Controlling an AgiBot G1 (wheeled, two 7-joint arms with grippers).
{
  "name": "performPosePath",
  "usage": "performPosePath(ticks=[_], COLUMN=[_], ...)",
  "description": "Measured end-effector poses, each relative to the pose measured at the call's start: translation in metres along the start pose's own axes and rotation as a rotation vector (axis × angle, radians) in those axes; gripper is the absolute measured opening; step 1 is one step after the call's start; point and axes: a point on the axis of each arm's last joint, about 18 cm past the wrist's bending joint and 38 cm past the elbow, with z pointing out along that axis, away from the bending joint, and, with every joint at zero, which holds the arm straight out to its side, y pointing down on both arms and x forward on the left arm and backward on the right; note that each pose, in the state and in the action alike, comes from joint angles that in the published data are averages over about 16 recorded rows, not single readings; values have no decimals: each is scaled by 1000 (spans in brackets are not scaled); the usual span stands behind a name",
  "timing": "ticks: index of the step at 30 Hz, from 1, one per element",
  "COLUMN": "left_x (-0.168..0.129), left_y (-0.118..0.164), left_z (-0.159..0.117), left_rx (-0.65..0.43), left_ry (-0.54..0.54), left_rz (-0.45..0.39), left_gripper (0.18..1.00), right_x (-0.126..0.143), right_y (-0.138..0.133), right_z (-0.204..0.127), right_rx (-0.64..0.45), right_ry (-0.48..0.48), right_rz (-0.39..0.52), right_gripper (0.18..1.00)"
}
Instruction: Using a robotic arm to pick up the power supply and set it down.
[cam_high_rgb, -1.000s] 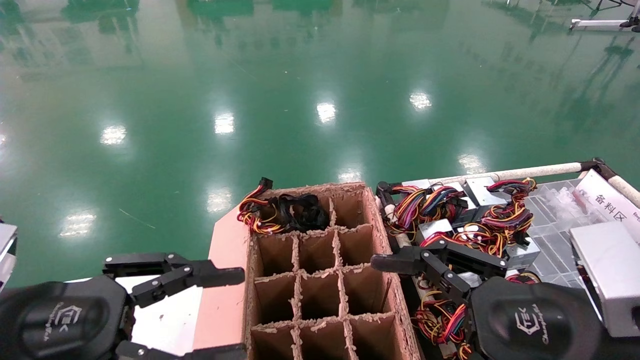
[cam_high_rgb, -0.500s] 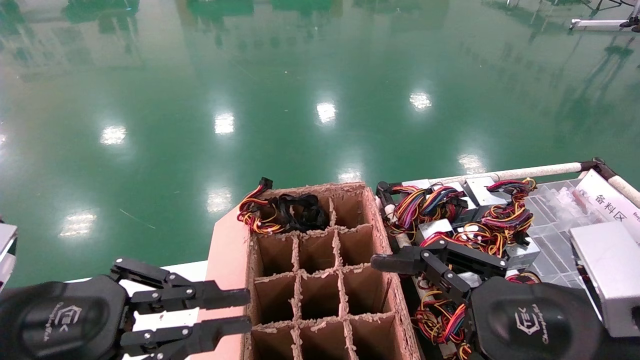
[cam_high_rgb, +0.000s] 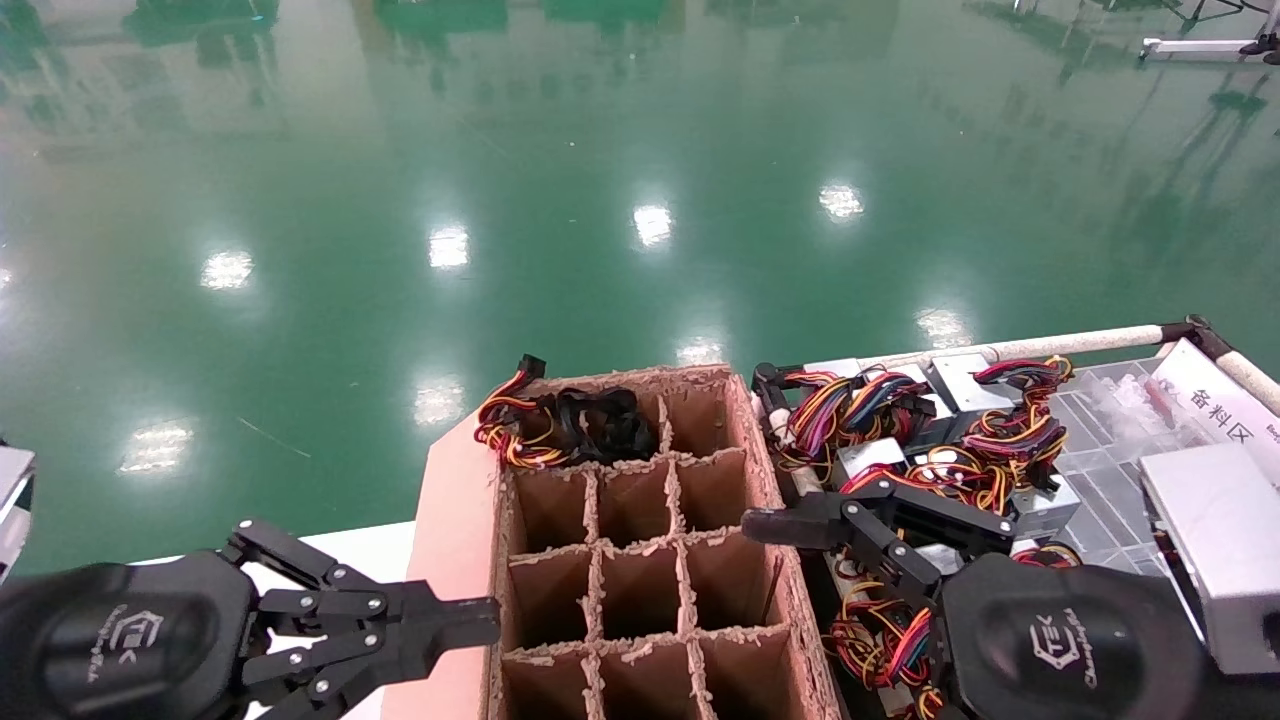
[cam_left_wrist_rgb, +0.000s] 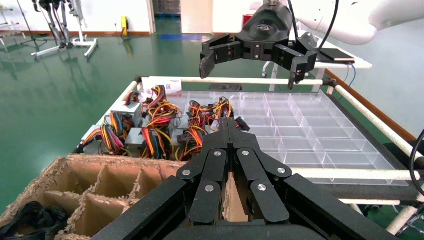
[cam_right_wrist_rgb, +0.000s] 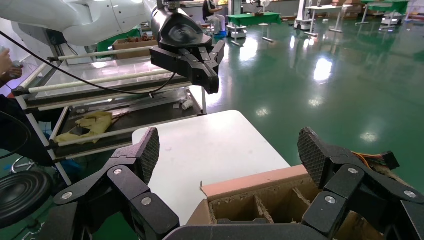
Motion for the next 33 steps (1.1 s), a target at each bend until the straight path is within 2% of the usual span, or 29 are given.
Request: performPosePath(ticks=[6, 14, 20, 24, 33], left_x=[0, 0, 0, 0, 0], left_y=[0, 0, 0, 0, 0], left_z=[0, 0, 0, 0, 0], left_rx=[0, 0, 0, 0, 0], left_ry=[0, 0, 0, 0, 0], left_rz=[0, 0, 0, 0, 0], left_gripper=[209, 261, 342, 429, 629], right_x=[22, 77, 117, 137, 162], right_y=[7, 33, 53, 63, 79], right_z=[7, 36, 70, 97, 161], right_rx=[-51, -212, -347, -411, -476], right_ry=[50, 122, 131, 119, 73], right_rz=[-20, -66, -134, -200, -387], right_gripper=[1000, 1000, 1000, 1000, 1000])
